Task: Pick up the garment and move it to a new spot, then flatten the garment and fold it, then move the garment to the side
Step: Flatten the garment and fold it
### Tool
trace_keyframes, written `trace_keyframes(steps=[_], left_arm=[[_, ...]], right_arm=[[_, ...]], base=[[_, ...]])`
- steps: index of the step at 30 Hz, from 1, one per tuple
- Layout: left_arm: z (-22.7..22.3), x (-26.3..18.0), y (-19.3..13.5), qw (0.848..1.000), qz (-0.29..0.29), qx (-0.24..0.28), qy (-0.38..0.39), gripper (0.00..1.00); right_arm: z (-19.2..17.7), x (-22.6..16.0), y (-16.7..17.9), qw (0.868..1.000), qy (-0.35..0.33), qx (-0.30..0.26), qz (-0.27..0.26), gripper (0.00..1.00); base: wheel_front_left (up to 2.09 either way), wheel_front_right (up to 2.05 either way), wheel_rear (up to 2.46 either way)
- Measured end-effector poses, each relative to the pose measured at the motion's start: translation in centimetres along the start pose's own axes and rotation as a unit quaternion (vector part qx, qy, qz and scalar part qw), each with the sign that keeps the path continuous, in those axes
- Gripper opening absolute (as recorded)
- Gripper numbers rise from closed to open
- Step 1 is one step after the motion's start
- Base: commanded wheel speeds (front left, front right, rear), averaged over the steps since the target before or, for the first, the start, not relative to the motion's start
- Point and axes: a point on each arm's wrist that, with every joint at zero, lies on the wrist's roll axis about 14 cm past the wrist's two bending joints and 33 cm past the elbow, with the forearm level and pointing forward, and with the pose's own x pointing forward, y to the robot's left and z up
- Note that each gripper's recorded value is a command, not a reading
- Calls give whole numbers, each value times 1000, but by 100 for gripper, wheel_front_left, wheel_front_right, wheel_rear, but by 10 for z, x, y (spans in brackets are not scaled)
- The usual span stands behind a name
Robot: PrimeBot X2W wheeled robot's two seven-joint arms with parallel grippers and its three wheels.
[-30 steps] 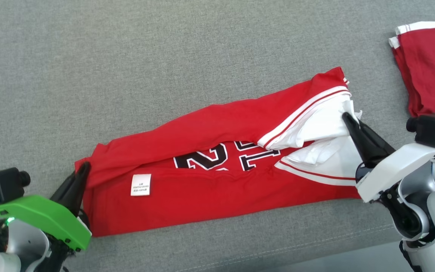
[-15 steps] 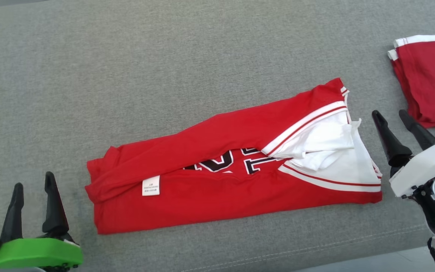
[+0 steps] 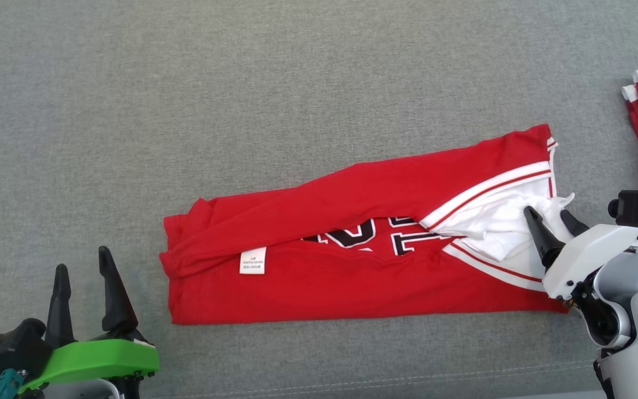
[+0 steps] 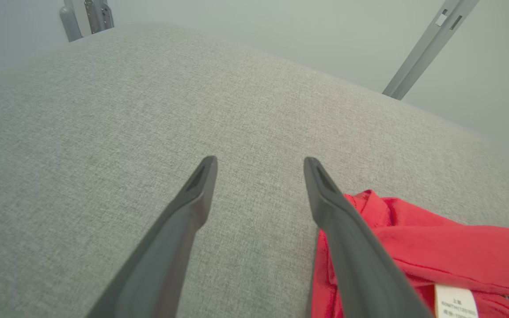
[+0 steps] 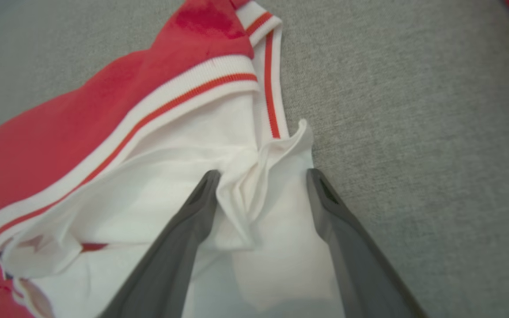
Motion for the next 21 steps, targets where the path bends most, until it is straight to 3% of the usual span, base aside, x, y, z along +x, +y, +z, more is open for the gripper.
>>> trace_keyframes(steps=[7, 12, 13, 14, 21], left_arm=[[11, -3, 11, 1000, 8, -2, -22, 100], [1, -11, -3, 999, -30, -7, -10, 100], [-1, -12, -4, 999, -34, -1, -7, 100], [-3, -14, -3, 999, -35, 4, -5, 100], [-5, -20, -6, 999, -49, 6, -4, 100]], right_arm=[[-5, 13, 4, 999, 16, -26, 8, 100], [-9, 17, 18, 999, 37, -16, 33, 100], [-9, 17, 21, 998, 40, -16, 38, 44], [-10, 16, 23, 998, 42, -13, 43, 0], [-8, 13, 28, 998, 24, 25, 59, 0]], base=[[0, 0, 0], [0, 0, 0], [0, 0, 0], [0, 0, 0], [0, 0, 0]])
